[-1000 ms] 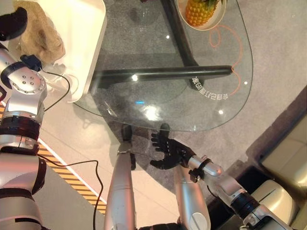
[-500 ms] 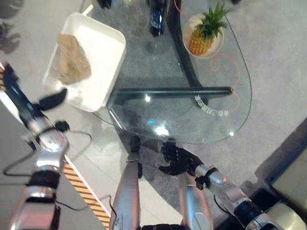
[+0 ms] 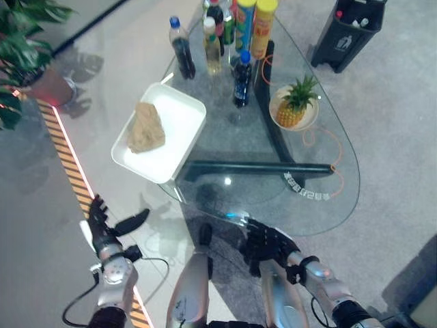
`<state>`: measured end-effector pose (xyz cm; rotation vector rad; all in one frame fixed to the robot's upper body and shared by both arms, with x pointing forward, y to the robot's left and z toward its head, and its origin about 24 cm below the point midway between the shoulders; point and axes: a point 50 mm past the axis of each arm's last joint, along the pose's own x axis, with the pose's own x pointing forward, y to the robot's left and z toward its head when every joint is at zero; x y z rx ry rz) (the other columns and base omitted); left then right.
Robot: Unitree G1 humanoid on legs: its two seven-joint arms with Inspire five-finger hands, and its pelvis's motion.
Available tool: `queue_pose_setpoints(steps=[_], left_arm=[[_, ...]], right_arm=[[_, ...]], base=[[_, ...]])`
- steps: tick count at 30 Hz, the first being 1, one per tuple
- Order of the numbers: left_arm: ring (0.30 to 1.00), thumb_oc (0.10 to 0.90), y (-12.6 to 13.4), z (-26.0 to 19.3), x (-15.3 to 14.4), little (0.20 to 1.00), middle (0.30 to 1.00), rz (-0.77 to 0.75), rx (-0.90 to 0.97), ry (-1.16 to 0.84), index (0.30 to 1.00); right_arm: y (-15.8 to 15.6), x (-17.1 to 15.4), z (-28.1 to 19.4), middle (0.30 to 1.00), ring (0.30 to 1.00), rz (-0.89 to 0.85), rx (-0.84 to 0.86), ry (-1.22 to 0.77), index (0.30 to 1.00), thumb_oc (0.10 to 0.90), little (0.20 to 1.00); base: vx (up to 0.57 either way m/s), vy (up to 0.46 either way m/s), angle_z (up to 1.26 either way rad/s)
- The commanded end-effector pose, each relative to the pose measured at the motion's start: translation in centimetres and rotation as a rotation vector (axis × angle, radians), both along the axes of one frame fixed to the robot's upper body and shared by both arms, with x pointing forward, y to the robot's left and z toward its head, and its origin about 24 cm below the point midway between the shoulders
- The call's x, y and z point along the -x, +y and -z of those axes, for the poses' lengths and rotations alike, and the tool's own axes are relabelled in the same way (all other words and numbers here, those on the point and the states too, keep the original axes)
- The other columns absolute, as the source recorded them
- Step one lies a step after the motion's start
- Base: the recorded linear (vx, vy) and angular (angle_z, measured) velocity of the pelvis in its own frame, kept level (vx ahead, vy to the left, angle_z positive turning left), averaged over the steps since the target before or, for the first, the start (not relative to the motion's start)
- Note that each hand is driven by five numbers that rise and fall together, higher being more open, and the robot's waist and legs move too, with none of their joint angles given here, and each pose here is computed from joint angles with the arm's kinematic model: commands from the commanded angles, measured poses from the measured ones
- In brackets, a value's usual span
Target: Wipe the table with a cloth and put it in the basket.
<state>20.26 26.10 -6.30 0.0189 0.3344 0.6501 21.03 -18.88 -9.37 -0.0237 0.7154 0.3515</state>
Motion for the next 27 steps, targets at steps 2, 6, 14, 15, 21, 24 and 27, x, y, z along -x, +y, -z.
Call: queue_pose_setpoints(steps=[2,6,14,15,21,24,27], left_arm=[[0.9,0.8,0.5,2.3,2.7,0.9,0.9,0.112,0.075,0.121,0.9],[0.9,0.8,-1.2,5.2,5.1,0.9,0.9,0.181,0.189,0.288,0.9],[0.9,0.8,-3.5,9.5,11.0,0.9,0.9,0.218,0.382,0.625,0.9],[0.9,0.8,-3.5,9.6,11.3,0.9,0.9,0.217,0.381,0.637,0.9],[0.9,0.8,-4.2,10.0,11.7,0.9,0.9,0.264,0.371,0.663,0.9],[0.9,0.8,-4.7,10.1,11.6,0.9,0.9,0.3,0.385,0.67,0.9],[0.9,0.8,-5.0,10.2,11.8,0.9,0.9,0.332,0.403,0.69,0.9]], right_arm=[[-0.1,4.1,2.6,0.9,0.9,-0.046,0.0,0.145,0.9,0.8,0.9],[-0.9,6.3,4.2,0.9,0.9,-0.002,0.028,0.245,0.9,0.8,0.9],[-1.2,10.6,6.6,0.9,0.9,0.102,0.06,0.454,0.9,0.8,0.9],[-1.2,10.8,6.7,0.9,0.9,0.117,0.056,0.468,0.9,0.8,0.9],[-1.0,12.3,7.3,0.9,0.9,0.15,0.071,0.533,0.9,0.8,0.9],[-0.9,12.8,7.5,0.9,0.9,0.171,0.076,0.569,0.9,0.8,0.9],[-0.9,13.3,7.6,0.9,0.9,0.209,0.054,0.594,0.9,0.8,0.9]], base=[[0.07,-0.027,-0.02],[0.07,-0.012,0.0],[0.06,-0.008,-0.01],[0.0,0.0,0.0],[0.01,-0.002,-0.01],[0.0,-0.001,-0.01],[0.0,0.0,0.0]])
